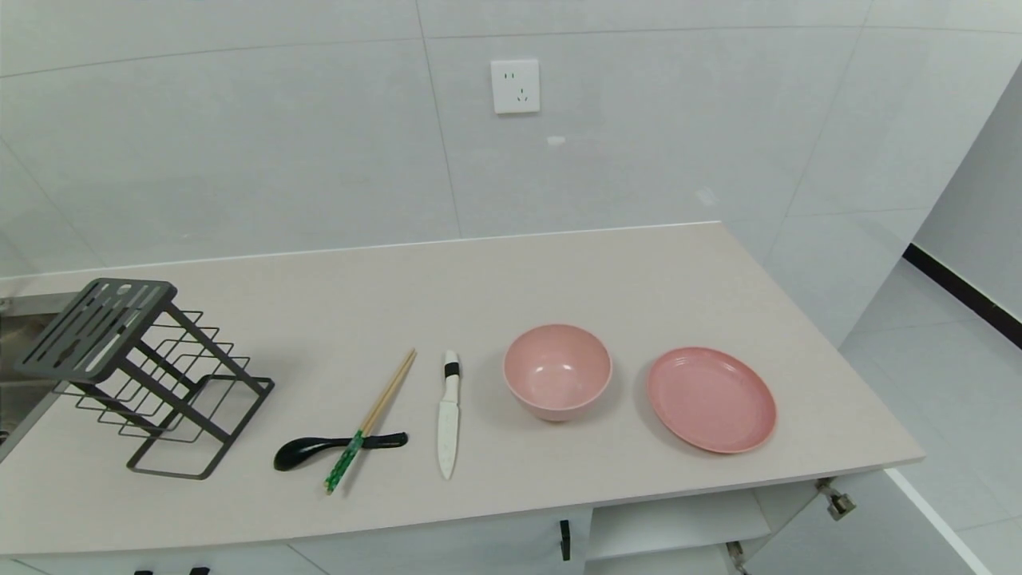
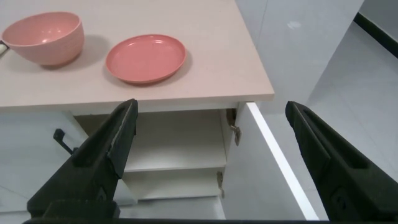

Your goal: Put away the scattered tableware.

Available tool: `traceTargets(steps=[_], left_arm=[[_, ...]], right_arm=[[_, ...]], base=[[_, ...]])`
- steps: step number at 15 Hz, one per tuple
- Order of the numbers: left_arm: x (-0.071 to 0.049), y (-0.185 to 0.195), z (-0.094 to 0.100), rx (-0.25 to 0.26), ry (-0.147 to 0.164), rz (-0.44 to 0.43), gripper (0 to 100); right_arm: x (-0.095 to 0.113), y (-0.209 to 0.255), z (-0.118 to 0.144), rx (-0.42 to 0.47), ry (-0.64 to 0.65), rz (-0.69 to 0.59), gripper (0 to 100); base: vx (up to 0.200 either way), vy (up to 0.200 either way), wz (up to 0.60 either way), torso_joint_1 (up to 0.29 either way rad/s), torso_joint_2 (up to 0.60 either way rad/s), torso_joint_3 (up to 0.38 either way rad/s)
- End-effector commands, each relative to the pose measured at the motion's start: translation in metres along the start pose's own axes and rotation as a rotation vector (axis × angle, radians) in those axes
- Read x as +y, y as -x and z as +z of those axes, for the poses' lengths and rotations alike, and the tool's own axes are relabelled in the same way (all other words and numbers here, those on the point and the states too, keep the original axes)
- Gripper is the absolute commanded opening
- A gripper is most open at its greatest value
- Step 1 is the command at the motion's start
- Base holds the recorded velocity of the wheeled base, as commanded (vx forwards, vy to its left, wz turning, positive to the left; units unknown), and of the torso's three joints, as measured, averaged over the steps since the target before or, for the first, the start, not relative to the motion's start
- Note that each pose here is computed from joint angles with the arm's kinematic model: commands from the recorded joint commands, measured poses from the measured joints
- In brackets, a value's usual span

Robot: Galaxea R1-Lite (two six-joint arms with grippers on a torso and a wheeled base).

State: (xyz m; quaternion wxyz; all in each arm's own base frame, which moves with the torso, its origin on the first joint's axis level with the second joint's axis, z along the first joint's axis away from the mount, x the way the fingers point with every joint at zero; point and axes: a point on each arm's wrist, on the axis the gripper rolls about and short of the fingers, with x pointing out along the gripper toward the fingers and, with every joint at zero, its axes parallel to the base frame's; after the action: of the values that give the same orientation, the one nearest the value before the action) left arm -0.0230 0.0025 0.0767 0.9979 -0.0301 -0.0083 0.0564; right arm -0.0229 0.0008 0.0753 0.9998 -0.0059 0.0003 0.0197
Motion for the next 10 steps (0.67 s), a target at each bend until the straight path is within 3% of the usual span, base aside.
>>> traceTargets(steps=[1, 3, 10], left_arm=[[0.0000, -0.0001, 0.0001, 0.001, -0.001, 0.000, 100], [0.0000, -0.0001, 0.0001, 0.001, 0.000, 0.000, 100], [0.0000, -0.0001, 0.0001, 0.001, 0.000, 0.000, 100]], right_arm=[[0.0000, -0.0001, 0.0000, 0.001, 0.002, 0.001, 100], [0.0000, -0.0001, 0.0000, 0.001, 0.000, 0.001, 100], [0.0000, -0.0001, 0.0000, 0.001, 0.000, 0.001, 100]], base=[[0.200, 0.000, 0.00, 0.012, -0.02, -0.007], [0.200, 0.000, 0.00, 0.005, 0.00, 0.002], [0.000, 0.000, 0.00, 0.000, 0.00, 0.000]])
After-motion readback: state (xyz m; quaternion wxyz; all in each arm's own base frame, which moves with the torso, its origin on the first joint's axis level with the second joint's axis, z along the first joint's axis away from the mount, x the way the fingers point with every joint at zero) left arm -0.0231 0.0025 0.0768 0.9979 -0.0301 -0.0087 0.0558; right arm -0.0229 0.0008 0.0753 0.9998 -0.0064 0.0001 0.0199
